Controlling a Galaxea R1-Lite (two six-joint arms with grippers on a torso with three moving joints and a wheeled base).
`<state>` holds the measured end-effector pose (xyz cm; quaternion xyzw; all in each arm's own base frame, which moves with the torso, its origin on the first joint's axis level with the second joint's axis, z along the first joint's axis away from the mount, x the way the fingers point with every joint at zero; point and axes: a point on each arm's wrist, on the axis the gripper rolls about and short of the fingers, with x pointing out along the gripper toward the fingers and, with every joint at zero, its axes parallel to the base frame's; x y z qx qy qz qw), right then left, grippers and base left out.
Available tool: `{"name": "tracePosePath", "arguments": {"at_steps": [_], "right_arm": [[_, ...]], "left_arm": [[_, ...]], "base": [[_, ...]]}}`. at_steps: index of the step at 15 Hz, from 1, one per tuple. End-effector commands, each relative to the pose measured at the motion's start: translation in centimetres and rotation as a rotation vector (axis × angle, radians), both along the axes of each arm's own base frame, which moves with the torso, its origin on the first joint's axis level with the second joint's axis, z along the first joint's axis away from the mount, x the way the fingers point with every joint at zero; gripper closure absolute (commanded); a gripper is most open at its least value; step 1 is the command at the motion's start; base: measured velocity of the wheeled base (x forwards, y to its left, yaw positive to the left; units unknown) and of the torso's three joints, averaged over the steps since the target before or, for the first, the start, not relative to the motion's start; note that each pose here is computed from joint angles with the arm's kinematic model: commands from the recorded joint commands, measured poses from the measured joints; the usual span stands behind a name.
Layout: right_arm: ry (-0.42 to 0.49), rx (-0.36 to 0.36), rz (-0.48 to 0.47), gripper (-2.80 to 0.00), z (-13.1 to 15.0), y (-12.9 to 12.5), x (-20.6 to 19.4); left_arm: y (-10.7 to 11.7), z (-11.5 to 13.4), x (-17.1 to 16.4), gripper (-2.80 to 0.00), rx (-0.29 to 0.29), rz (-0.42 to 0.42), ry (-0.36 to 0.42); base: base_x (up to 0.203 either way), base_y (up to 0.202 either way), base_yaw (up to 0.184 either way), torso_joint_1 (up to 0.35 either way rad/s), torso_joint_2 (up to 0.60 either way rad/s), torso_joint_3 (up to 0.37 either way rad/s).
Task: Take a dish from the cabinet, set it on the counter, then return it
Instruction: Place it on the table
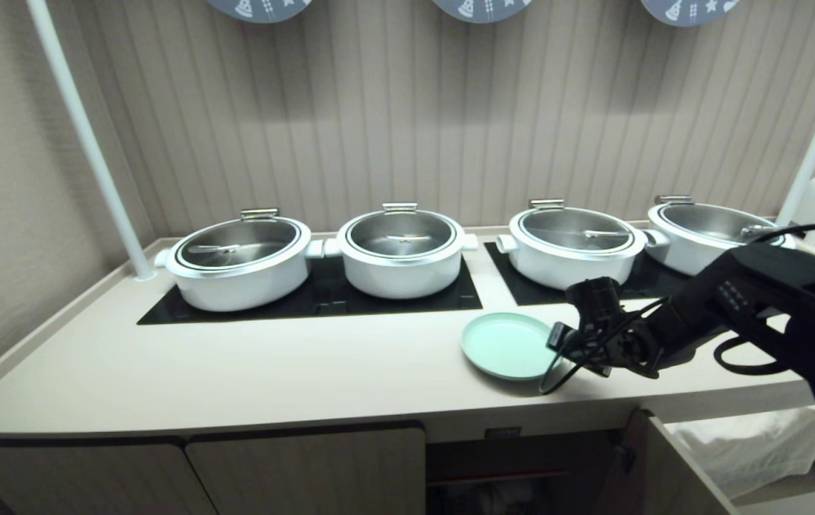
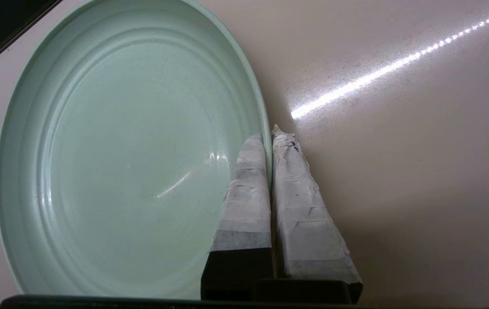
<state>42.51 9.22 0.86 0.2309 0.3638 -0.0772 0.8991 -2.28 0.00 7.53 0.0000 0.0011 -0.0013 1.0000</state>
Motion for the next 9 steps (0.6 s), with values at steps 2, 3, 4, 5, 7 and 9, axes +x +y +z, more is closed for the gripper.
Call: {"name": "tracePosePath", "arguments": {"at_steps": [2, 3, 4, 5, 7, 9], "right_arm": [[-0.001, 0.003, -0.002, 0.0, -0.13, 0.04, 0.05], [-0.001, 0.003, -0.002, 0.0, -0.13, 0.04, 0.05], [-0.002, 0.003, -0.002, 0.0, -0.12, 0.05, 0.06], [-0.001, 0.002, -0.003, 0.0, -0.17, 0.05, 0.07], [-0.004, 0.003, -0.001, 0.0, -0.17, 0.11, 0.07], [-0.004, 0.003, -0.001, 0.0, -0.17, 0.11, 0.07]], "left_arm": [[0.0, 0.0, 0.0, 0.0, 0.0, 0.0, -0.001], [0.0, 0.0, 0.0, 0.0, 0.0, 0.001, -0.001], [0.0, 0.0, 0.0, 0.0, 0.0, 0.001, -0.001], [0.0, 0.0, 0.0, 0.0, 0.0, 0.001, -0.001], [0.0, 0.02, 0.0, 0.0, 0.0, 0.0, -0.002], [0.0, 0.0, 0.0, 0.0, 0.0, -0.001, -0.001]], "base": [[0.0, 0.0, 0.0, 0.0, 0.0, 0.0], [0.0, 0.0, 0.0, 0.0, 0.0, 0.0], [0.0, 0.0, 0.0, 0.0, 0.0, 0.0], [0.0, 0.0, 0.0, 0.0, 0.0, 0.0], [0.0, 0.0, 0.0, 0.0, 0.0, 0.0], [0.0, 0.0, 0.0, 0.0, 0.0, 0.0]]}}
